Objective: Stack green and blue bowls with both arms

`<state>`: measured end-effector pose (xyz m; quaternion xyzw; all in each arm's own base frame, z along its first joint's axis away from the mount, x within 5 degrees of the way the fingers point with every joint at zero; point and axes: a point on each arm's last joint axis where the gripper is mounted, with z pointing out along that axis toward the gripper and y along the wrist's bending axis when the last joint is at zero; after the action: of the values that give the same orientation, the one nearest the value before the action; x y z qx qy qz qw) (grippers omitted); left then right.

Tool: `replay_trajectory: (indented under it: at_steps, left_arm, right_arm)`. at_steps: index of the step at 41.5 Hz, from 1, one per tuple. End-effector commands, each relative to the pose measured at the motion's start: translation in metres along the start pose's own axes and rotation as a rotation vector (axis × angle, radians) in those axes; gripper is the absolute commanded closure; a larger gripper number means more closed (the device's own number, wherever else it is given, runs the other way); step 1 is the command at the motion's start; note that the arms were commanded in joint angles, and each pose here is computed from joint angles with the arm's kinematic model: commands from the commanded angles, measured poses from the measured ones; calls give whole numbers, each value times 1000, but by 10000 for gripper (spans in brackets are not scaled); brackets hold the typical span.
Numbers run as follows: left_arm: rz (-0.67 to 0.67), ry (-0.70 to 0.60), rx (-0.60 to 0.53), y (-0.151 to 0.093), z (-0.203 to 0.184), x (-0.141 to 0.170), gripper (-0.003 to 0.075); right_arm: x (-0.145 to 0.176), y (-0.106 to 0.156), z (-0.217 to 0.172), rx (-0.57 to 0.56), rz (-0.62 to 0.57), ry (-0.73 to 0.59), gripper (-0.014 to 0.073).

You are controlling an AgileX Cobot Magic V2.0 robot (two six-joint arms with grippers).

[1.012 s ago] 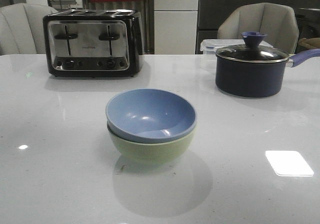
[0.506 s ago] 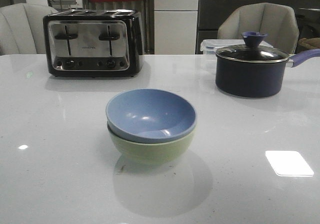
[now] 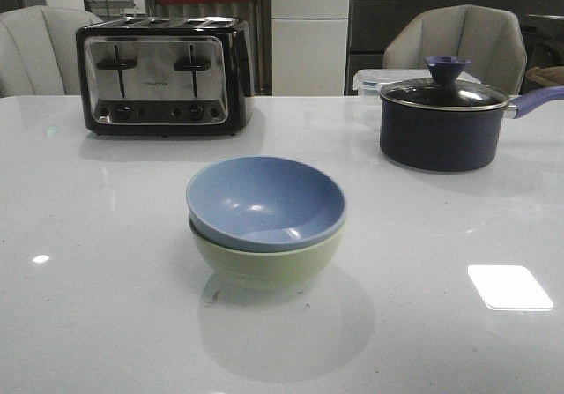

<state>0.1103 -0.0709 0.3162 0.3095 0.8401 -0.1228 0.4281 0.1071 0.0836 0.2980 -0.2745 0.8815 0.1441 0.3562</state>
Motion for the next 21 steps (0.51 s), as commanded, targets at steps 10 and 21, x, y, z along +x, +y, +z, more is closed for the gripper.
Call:
replay_trajectory:
  at_steps: [10, 21]
  left_arm:
    - [2, -105, -19, 1, -6, -14, 426]
    - [2, -105, -19, 1, -6, -14, 626]
  right_arm:
    - [-9, -1, -1, 7, -9, -132, 359]
    - [-10, -1, -1, 9, -15, -140, 536]
